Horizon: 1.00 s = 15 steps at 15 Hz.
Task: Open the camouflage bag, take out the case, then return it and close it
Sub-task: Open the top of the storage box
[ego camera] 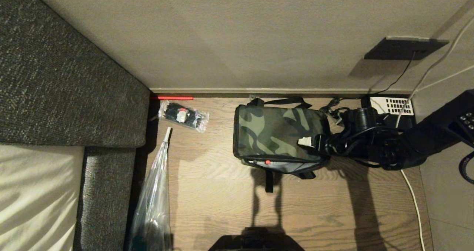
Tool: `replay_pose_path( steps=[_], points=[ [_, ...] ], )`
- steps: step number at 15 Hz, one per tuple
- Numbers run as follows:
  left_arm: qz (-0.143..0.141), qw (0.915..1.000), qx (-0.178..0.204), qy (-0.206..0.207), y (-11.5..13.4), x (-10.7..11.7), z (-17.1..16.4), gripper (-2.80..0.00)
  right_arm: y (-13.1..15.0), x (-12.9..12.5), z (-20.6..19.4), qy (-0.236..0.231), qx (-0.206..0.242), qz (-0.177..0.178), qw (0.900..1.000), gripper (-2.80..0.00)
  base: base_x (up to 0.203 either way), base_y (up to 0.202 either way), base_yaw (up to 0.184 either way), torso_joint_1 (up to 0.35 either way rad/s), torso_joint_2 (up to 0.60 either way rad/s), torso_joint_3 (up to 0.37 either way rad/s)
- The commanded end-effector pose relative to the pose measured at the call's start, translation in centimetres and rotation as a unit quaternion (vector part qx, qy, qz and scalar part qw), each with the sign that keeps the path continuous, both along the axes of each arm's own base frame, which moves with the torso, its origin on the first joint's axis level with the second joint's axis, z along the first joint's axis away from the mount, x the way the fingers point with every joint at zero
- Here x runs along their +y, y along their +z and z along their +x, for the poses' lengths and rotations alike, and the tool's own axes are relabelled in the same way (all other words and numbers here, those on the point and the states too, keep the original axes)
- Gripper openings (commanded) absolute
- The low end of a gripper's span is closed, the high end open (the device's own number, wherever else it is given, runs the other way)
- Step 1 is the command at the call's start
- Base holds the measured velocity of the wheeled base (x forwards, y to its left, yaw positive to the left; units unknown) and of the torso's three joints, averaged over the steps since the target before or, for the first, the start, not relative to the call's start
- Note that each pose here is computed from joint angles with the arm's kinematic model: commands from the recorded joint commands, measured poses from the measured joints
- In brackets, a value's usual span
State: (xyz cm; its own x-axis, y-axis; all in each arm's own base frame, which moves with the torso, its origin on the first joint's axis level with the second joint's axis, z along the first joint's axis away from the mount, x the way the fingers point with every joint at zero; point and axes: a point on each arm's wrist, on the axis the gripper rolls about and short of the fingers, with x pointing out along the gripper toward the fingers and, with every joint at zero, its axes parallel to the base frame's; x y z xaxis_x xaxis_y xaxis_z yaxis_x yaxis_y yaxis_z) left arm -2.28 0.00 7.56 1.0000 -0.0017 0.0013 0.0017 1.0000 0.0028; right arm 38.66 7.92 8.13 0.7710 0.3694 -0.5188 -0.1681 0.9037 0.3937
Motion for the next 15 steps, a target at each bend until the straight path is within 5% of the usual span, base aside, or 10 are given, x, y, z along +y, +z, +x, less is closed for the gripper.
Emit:
replay_pose_path(
  steps=[1, 9, 15],
  points=[
    [0.0, 1.0, 0.0, 0.0, 0.0, 0.0, 0.0, -2.8, 0.5, 0.8, -0.1, -0.002, 0.0, 0.022, 1.0, 0.0, 0.0, 0.0, 0.0, 0.0, 0.0, 0.0],
    [0.0, 1.0, 0.0, 0.0, 0.0, 0.0, 0.0, -2.8, 3.9, 2.4, 0.5, -0.038, -0.005, 0.133, 0.99, 0.0, 0.0, 0.0, 0.0, 0.0, 0.0, 0.0],
    [0.0, 1.0, 0.0, 0.0, 0.0, 0.0, 0.0, -2.8, 7.3, 2.4, 0.7, -0.05, -0.038, 0.179, 0.982, 0.0, 0.0, 0.0, 0.0, 0.0, 0.0, 0.0]
  ],
)
